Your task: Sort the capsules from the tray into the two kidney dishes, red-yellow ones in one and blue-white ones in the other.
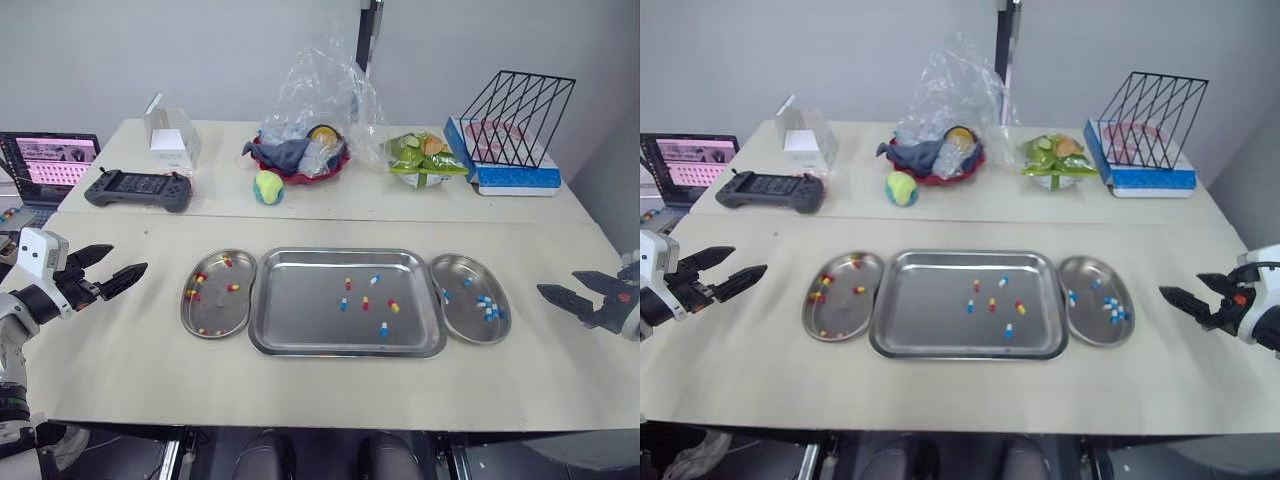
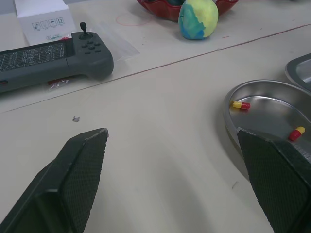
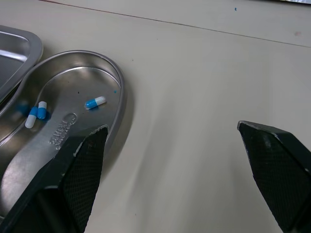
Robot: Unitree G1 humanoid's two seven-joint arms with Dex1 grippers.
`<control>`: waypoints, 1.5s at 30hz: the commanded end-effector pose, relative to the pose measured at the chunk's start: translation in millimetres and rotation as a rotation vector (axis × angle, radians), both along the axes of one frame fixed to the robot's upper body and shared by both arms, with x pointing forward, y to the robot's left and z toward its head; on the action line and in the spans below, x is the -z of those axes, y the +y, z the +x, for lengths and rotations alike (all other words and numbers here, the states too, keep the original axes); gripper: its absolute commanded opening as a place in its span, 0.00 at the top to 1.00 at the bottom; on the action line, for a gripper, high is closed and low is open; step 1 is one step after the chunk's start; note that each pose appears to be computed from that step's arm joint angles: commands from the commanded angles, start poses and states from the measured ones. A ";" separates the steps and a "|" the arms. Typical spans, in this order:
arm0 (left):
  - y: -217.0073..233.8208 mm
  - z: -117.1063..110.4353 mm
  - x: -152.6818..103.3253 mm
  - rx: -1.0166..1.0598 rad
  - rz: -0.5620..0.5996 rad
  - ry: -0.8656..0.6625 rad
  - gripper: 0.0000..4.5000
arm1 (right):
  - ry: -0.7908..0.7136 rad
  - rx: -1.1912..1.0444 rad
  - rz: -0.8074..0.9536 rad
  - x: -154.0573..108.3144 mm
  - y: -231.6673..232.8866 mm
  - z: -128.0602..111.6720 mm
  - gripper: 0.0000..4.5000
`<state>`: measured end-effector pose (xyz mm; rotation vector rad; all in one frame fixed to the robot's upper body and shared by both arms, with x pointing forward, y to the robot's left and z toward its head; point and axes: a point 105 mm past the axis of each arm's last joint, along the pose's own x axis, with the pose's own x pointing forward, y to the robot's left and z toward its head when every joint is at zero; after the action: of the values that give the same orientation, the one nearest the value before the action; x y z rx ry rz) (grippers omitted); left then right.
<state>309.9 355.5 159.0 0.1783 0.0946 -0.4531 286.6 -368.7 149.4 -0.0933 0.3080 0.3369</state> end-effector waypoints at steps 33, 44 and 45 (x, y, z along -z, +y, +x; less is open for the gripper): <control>-163.1 -17.5 -47.2 0.604 -0.031 -0.031 0.01 | -0.079 -0.587 -0.014 -46.2 143.4 -23.9 0.00; -125.7 -30.3 -44.5 0.479 0.078 -0.088 0.01 | -0.111 -0.675 -0.014 -12.7 255.9 2.0 0.00; -123.4 -31.5 -43.7 0.470 0.080 -0.086 0.01 | -0.118 -0.668 -0.024 -10.3 259.2 3.5 0.00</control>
<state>282.0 225.3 188.5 0.2507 0.0298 -0.9370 286.1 -111.8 154.3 -0.1771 0.1969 1.0281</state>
